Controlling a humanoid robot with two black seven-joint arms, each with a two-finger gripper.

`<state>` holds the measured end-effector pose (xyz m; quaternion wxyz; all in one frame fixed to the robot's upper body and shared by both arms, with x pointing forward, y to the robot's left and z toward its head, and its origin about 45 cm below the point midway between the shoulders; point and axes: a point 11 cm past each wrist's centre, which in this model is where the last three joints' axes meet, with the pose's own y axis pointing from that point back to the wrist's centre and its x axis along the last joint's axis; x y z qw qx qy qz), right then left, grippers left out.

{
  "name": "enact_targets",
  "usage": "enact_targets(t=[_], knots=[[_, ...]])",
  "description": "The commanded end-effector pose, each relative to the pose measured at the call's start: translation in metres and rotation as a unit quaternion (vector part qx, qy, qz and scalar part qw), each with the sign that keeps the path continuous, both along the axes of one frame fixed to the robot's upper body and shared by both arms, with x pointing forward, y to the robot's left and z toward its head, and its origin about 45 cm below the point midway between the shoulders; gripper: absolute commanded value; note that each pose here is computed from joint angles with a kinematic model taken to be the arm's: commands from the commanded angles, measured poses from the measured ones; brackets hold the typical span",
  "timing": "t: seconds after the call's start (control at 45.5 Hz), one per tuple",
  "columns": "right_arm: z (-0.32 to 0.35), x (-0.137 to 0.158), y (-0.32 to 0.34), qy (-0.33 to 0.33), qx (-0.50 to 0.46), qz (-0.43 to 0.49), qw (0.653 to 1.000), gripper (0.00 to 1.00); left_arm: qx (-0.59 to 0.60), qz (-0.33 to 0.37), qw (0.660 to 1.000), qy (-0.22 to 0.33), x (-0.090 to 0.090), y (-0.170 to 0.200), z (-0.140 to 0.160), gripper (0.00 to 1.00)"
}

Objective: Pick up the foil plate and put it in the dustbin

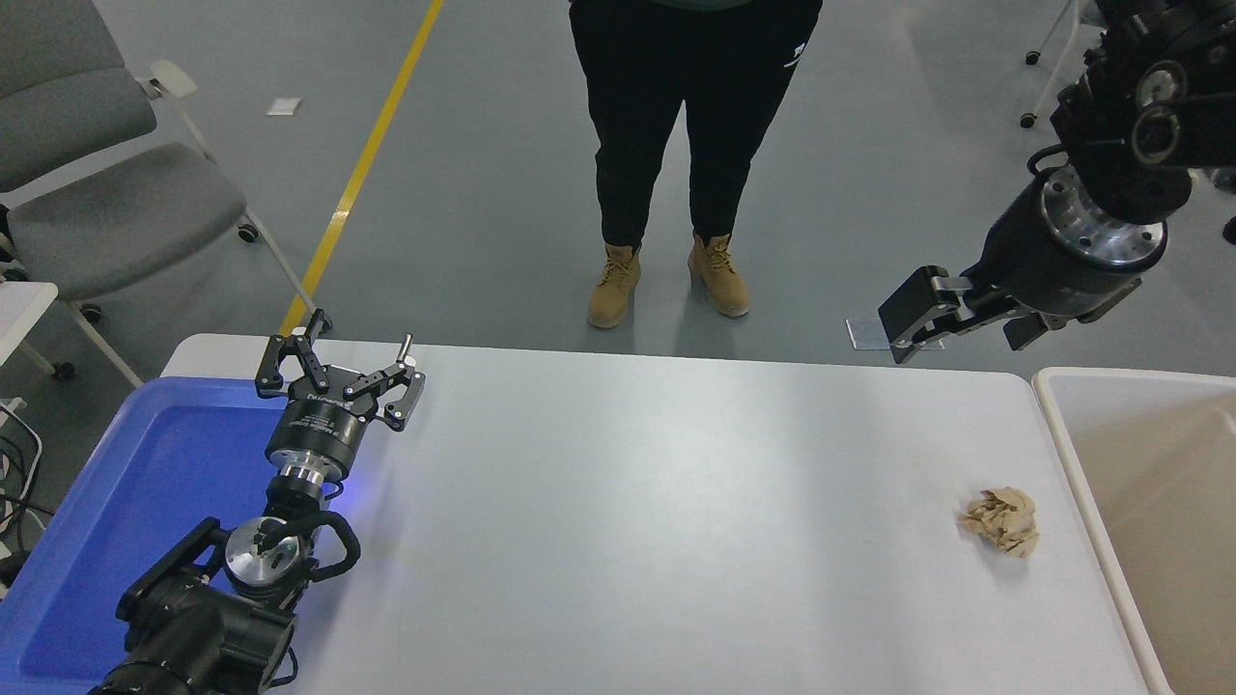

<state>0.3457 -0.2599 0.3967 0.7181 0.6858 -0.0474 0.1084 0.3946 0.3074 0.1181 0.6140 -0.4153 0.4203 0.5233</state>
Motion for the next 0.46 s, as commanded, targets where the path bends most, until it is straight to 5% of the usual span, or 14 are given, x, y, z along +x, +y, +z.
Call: enact_targets(t=[0.0,0.44], knots=[[0.0042,-0.0109,-0.0057,0.017,-0.008,-0.018,1.0,1.0,0.0,0.0,1.0,0.0,0.0,-0.0001,0.0001,0.99],[0.0017,-0.0155,-0.0077,0.031,-0.017,-0.019,0.999,1.0,0.0,0.0,1.0,0.0,0.0,0.0,-0.0001,0.99]])
